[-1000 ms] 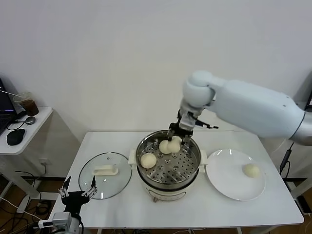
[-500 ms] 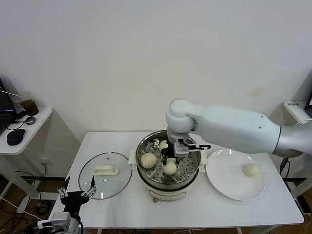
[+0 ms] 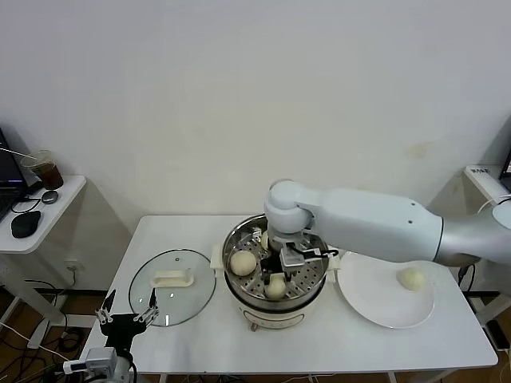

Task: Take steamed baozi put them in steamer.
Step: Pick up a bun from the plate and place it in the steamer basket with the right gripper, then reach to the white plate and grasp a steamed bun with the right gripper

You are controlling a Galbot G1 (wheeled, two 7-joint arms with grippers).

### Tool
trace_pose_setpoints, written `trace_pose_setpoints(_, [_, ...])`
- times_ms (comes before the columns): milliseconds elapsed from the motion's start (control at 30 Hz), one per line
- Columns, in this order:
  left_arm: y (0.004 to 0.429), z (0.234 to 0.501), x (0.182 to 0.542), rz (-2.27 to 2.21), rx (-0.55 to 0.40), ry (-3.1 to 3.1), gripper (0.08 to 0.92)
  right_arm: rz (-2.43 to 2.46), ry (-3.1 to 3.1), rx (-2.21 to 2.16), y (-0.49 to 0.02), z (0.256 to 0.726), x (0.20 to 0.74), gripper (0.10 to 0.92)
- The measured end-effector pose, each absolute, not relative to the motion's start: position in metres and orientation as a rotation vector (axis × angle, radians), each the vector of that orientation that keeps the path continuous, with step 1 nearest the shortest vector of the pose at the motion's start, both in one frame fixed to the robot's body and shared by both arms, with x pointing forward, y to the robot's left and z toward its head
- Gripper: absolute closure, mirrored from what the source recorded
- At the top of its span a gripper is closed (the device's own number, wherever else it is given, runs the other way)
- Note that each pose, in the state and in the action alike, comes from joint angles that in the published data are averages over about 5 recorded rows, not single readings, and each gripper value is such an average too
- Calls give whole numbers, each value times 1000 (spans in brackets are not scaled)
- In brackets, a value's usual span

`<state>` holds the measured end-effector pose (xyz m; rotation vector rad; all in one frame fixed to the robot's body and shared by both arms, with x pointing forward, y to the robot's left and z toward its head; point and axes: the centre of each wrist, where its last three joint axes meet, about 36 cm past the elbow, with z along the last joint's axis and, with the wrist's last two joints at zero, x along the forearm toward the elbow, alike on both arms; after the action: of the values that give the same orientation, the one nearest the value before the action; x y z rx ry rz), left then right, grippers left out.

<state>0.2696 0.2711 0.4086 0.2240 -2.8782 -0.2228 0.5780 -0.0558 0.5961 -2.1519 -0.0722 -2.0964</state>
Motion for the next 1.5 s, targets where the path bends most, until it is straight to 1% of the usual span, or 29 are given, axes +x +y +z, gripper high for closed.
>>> trace_pose_setpoints(200, [270, 408, 270, -218, 220, -2879, 177, -2089, -17, -2166, -60, 606, 579, 285])
trace_pose_setpoints(333, [269, 408, 270, -217, 219, -2880, 177, -2096, 44, -2172, -67, 621, 583, 211])
trace_pose_setpoints(500, [269, 409, 270, -219, 216, -2882, 177, -2137, 167, -2170, -83, 649, 593, 200])
trace_pose_setpoints(667, [270, 408, 270, -222, 213, -2879, 177, -2186, 452, -2188, -115, 683, 609, 200])
trace_pose_setpoints(833, [271, 409, 272, -204, 196, -2880, 177, -2169, 963, -2237, -160, 708, 627, 200])
trace_pose_setpoints(1000, [273, 410, 273, -170, 179, -2879, 177, -2121, 1520, -2251, -218, 721, 643, 200])
trace_pose_setpoints(1100, [275, 409, 273, -154, 178, -2874, 177, -2106, 1801, -2233, -258, 718, 650, 200])
trace_pose_setpoints(1200, [278, 407, 273, -144, 177, -2867, 177, -2125, 2013, -2203, -299, 706, 652, 200])
trace_pose_setpoints(1333, [281, 405, 273, -133, 176, -2855, 177, -2181, 2211, -2167, -346, 682, 647, 200])
trace_pose_setpoints(1500, [281, 403, 272, -118, 171, -2843, 177, -2234, 2378, -2147, -392, 645, 637, 200])
